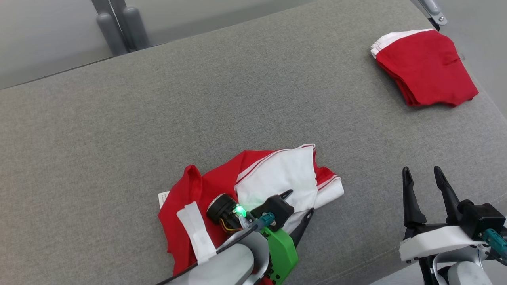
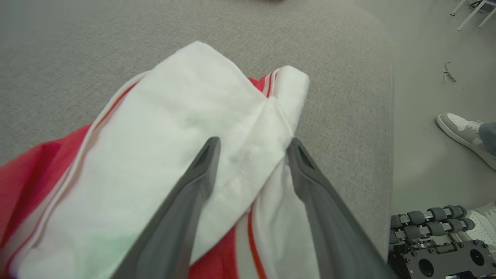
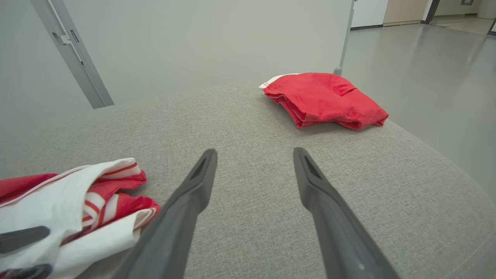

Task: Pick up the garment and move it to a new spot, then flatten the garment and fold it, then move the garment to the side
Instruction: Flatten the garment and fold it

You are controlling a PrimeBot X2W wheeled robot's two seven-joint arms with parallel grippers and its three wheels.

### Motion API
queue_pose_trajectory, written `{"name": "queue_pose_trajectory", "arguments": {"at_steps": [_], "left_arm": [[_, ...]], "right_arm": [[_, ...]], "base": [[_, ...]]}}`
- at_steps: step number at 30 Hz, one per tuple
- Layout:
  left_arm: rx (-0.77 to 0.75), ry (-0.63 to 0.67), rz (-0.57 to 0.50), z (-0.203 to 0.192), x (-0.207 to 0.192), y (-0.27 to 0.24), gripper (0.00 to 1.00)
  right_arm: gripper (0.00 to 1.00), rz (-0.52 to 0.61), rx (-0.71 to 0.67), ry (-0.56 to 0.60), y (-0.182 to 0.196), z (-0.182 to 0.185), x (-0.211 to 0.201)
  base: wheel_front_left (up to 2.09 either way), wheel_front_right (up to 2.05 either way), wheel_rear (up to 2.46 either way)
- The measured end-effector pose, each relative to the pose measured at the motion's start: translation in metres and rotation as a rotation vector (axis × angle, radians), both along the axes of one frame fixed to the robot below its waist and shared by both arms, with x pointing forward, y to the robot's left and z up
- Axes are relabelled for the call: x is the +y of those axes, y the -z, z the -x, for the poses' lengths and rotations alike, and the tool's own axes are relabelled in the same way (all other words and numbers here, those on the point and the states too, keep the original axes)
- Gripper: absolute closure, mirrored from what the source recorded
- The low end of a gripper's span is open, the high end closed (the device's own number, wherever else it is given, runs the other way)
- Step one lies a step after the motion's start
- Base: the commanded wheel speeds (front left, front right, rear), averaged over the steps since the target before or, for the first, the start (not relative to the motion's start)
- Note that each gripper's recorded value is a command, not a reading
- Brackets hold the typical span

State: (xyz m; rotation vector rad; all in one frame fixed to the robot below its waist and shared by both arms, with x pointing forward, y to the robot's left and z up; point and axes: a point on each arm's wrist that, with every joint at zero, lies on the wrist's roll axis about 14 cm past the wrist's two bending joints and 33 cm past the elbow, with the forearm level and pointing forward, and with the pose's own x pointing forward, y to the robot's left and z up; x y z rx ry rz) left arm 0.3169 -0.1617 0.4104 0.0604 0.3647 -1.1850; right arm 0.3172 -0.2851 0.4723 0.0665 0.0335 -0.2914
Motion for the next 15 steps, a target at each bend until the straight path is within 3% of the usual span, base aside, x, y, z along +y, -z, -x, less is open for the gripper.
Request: {"name": "queue_pose_trajectory", "arguments": {"at_steps": [2, 5, 9, 11, 13, 14, 15], "left_arm": [[0.009, -0.005, 0.011, -0.0004, -0.0008, -0.0025, 0.04], [0.015, -0.011, 0.022, -0.0017, -0.0019, -0.0061, 0.05], [0.028, -0.026, 0.031, -0.0047, -0.0024, -0.0082, 0.20], [0.024, -0.029, 0.031, -0.0068, -0.0025, -0.0088, 0.50], [0.026, -0.032, 0.033, -0.0075, -0.0023, -0.0088, 0.60], [0.026, -0.032, 0.032, -0.0077, -0.0022, -0.0088, 0.74], [0.029, -0.035, 0.034, -0.0081, -0.0023, -0.0092, 0.79]], "right_arm": [[0.00, 0.000, -0.001, -0.001, -0.0003, -0.0002, 0.0002], [0.00, 0.000, -0.003, -0.002, -0.0006, -0.0005, 0.0005], [0.00, -0.001, -0.001, -0.003, -0.0002, -0.0010, 0.0008], [0.00, -0.001, 0.000, -0.004, 0.0002, -0.0012, 0.0011], [0.00, -0.001, -0.001, -0.005, 0.0001, -0.0014, 0.0013], [0.00, -0.001, -0.001, -0.005, 0.0001, -0.0014, 0.0014], [0.00, -0.001, -0.001, -0.005, 0.0001, -0.0015, 0.0015]], "base": [[0.00, 0.00, 0.00], [0.00, 0.00, 0.00], [0.00, 0.00, 0.00], [0.00, 0.00, 0.00], [0.00, 0.00, 0.00], [0.00, 0.00, 0.00], [0.00, 0.00, 0.00]]}}
